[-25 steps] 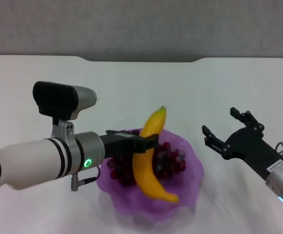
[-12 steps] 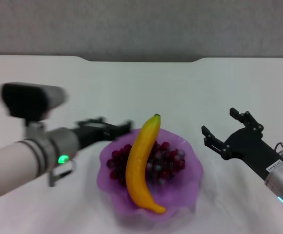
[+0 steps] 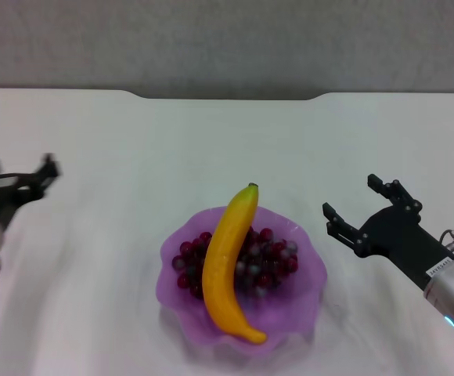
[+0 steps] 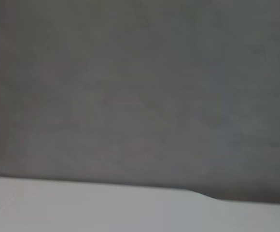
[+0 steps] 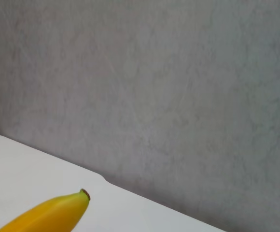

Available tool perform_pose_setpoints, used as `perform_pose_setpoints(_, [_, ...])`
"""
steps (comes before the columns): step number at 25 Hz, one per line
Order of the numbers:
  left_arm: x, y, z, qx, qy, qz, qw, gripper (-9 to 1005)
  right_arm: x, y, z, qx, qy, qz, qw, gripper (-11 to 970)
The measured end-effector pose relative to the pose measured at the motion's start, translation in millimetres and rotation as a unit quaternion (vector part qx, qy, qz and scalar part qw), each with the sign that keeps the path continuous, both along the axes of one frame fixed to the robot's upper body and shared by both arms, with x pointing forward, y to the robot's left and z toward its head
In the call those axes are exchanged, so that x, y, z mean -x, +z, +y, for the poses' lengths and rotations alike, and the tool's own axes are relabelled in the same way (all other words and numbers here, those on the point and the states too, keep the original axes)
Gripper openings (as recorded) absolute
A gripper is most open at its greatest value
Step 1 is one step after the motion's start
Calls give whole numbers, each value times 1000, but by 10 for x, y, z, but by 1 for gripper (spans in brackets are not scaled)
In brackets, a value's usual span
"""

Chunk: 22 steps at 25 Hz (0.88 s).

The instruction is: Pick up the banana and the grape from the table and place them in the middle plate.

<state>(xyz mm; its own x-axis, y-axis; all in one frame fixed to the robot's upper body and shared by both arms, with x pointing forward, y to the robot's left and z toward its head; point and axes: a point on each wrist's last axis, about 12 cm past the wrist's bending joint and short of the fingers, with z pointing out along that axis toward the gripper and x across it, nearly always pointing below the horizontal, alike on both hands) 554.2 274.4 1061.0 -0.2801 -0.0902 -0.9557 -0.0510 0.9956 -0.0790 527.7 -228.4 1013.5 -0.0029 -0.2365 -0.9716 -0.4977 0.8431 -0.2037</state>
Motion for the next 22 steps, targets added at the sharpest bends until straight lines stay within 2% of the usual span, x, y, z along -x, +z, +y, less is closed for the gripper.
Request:
perform_pose_setpoints(3, [81,-146,125,-32,54,-27,998,893,-2,7,8,-3,1,-1,1000,893])
perform_pose_setpoints(7, [180,-361,134,-66,62,-67,994,893,-13,15,-24,-15,-17,0,1000,893])
perform_pose_setpoints(10, [277,-490,261,-51,52,-96,993,892,-40,17,-67,-27,-40,5,999,893])
perform_pose_setpoints(15, [375,-509,442,9,60,-122,991,891,-43,11,-131,-34,-59,8,998,893])
perform_pose_setpoints(22, [387,-514,412,8,52,-122,991,892,-67,17,-175,-40,-75,10,996,893])
